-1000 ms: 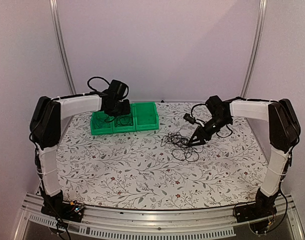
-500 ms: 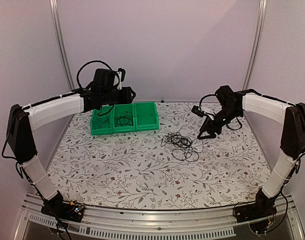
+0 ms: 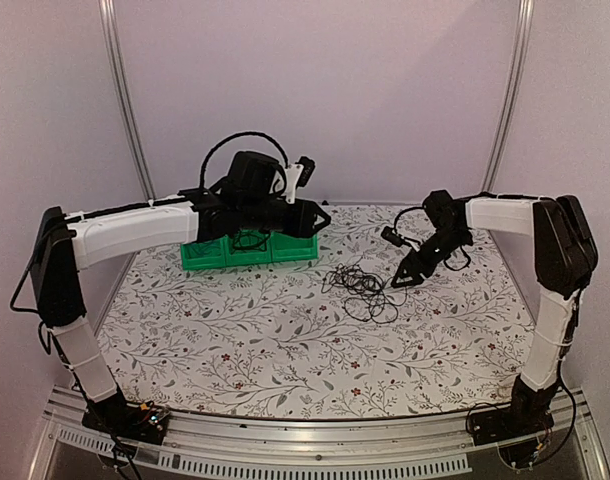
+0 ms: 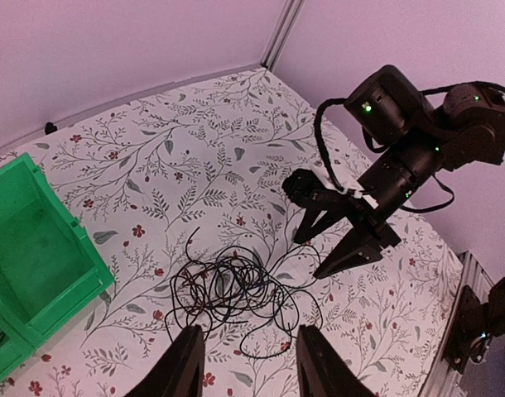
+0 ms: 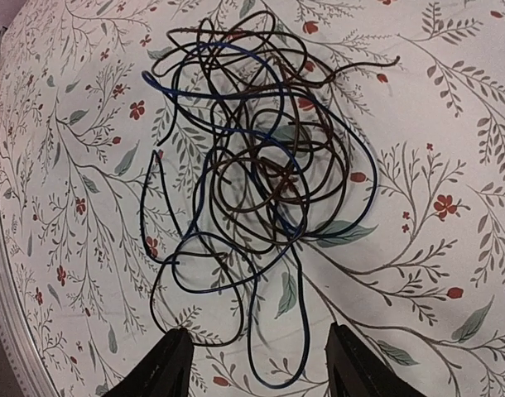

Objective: Untangle the cables

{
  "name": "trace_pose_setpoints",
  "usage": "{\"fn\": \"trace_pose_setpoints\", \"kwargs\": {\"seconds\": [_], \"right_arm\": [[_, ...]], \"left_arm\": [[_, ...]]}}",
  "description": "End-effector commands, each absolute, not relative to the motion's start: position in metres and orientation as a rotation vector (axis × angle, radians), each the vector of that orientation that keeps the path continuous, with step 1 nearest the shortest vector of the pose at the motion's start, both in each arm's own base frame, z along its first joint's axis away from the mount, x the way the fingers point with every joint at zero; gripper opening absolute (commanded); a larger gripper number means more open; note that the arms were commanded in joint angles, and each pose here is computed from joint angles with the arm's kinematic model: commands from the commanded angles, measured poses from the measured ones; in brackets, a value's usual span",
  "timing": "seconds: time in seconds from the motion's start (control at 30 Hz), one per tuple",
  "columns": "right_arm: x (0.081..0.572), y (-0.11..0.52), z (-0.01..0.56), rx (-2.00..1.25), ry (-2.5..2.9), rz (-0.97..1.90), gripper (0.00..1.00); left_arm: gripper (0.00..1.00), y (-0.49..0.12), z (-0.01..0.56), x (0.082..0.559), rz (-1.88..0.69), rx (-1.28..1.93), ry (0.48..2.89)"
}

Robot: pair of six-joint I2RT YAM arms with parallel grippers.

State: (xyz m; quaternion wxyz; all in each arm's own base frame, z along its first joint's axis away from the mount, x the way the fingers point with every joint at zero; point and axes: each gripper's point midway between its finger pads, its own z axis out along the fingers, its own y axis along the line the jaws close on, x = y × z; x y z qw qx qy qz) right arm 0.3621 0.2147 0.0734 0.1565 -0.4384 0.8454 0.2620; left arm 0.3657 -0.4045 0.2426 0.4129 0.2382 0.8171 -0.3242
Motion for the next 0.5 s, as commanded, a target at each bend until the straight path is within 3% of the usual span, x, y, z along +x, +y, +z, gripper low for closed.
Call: {"fn": "trace_pose_setpoints", "kwargs": {"seconds": [0.0,0.07,0.17,0.3,0.47], "right_arm": [[0.38,0.212,0.061,-1.16,2.487,0.734,0.59],[0.383,0.212,0.058,-1.138,2.506,0.745,0.55],[0.38,0.212,0.054,-1.124,2.535,0.766,0.42],[0.373,0.211,0.067,-1.124,2.528,0.796,0.01],[0.367,0.223,0.147,-1.215,2.323,0.853,0.0]], "left_arm": [[0.41,-0.408,0.227,0.366,-0.847,0.603,2.082],[0.41,-0.411,0.222,0.366,-0.852,0.61,2.09],[0.41,-0.414,0.214,0.368,-0.857,0.619,2.098],[0.41,-0.42,0.211,0.368,-0.88,0.649,2.085],[0.43,-0.438,0.23,0.36,-0.869,0.79,1.947]]}}
